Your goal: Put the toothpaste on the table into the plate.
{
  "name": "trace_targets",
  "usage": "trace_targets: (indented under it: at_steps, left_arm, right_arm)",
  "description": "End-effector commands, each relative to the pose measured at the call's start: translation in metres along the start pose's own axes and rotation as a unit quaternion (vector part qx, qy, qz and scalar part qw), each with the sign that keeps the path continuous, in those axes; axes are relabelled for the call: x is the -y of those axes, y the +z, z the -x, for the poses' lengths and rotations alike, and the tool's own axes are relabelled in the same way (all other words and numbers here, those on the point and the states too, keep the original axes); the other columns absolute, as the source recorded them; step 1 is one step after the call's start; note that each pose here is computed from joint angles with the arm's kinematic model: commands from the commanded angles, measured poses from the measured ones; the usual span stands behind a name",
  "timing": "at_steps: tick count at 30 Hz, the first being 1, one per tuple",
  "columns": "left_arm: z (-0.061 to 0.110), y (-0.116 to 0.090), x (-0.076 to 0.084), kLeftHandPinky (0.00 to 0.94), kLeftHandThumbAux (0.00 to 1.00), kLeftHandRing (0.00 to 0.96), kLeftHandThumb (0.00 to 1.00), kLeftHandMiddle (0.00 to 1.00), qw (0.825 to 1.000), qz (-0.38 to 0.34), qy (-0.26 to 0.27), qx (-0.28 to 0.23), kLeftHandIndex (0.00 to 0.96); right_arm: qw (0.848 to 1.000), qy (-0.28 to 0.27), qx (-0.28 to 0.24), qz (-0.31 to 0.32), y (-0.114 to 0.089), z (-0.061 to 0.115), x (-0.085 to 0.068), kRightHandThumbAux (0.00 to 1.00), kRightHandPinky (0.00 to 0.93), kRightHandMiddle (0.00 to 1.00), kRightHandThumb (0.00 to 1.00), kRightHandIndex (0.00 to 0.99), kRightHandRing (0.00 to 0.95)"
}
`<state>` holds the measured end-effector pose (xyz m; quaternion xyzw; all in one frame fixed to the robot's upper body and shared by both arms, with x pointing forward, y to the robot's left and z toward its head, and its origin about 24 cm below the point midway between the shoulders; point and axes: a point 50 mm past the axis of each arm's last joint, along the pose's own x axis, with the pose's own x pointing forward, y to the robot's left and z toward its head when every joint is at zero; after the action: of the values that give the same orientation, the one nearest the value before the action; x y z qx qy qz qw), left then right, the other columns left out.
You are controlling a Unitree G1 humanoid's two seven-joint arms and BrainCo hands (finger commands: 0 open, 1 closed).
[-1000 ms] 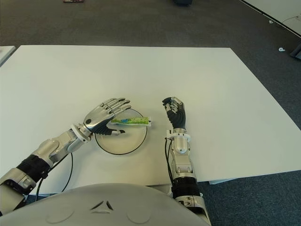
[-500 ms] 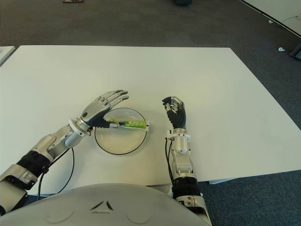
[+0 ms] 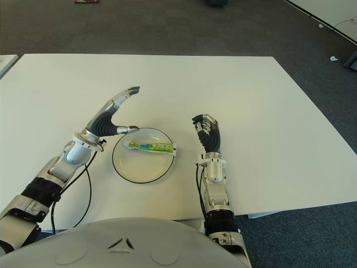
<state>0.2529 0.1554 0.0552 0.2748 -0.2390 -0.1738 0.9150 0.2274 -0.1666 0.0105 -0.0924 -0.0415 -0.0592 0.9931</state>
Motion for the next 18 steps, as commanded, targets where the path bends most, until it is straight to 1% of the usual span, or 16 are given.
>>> trace_targets:
  at_steps: [1, 2, 5, 7, 13, 15, 16, 17, 18]
  left_arm:
    - [0.0018, -0.0137, -0.0077, 0.0, 0.439, 0.0, 0.018, 0.0, 0.994, 0.075, 0.061, -0.057, 0.0]
    - [0.0015, -0.0133, -0.0074, 0.0, 0.446, 0.0, 0.017, 0.0, 0.992, 0.084, 0.068, -0.058, 0.0]
    - [0.0014, -0.013, -0.0078, 0.002, 0.467, 0.0, 0.019, 0.0, 0.983, 0.125, 0.12, -0.067, 0.0]
    - [0.0016, -0.0134, -0.0087, 0.022, 0.492, 0.0, 0.023, 0.0, 0.977, 0.14, 0.146, -0.072, 0.0]
    - [0.0016, -0.0137, -0.0107, 0.08, 0.586, 0.002, 0.043, 0.0, 0.964, 0.165, 0.193, -0.077, 0.0]
    - [0.0018, -0.0143, -0.0118, 0.113, 0.617, 0.041, 0.081, 0.038, 0.96, 0.171, 0.209, -0.08, 0.015]
    - [0.002, -0.0148, -0.0123, 0.149, 0.639, 0.083, 0.111, 0.081, 0.958, 0.173, 0.214, -0.082, 0.064]
    - [0.0034, -0.0173, -0.0143, 0.162, 0.647, 0.099, 0.123, 0.097, 0.956, 0.175, 0.22, -0.087, 0.082]
    - [0.0051, -0.0205, -0.0164, 0.192, 0.671, 0.138, 0.143, 0.146, 0.954, 0.173, 0.228, -0.093, 0.149]
  right_arm:
    - [1.0, 0.007, 0.005, -0.004, -0.0002, -0.0016, -0.0014, 0.731, 0.485, 0.464, 0.701, 0.427, 0.451]
    - [1.0, 0.008, 0.005, -0.005, -0.0002, -0.0017, -0.0013, 0.731, 0.479, 0.465, 0.701, 0.427, 0.452]
    - [1.0, 0.009, 0.007, -0.007, -0.0002, -0.0019, -0.0015, 0.731, 0.468, 0.467, 0.701, 0.427, 0.454]
    - [1.0, 0.01, 0.006, -0.008, -0.0003, -0.002, -0.0017, 0.731, 0.468, 0.469, 0.702, 0.428, 0.457]
    - [1.0, 0.011, 0.0, -0.005, -0.0011, -0.0028, -0.0017, 0.73, 0.458, 0.472, 0.703, 0.428, 0.463]
    - [1.0, 0.01, 0.0, -0.005, -0.001, -0.003, -0.0017, 0.73, 0.442, 0.469, 0.703, 0.428, 0.459]
    - [1.0, 0.009, 0.0, -0.006, -0.0011, -0.0032, -0.0019, 0.73, 0.441, 0.468, 0.703, 0.428, 0.456]
    - [1.0, 0.008, 0.001, -0.007, -0.0009, -0.0035, -0.0022, 0.73, 0.441, 0.468, 0.703, 0.428, 0.454]
    - [1.0, 0.008, 0.002, -0.008, -0.0006, -0.0038, -0.0026, 0.73, 0.443, 0.467, 0.703, 0.428, 0.451]
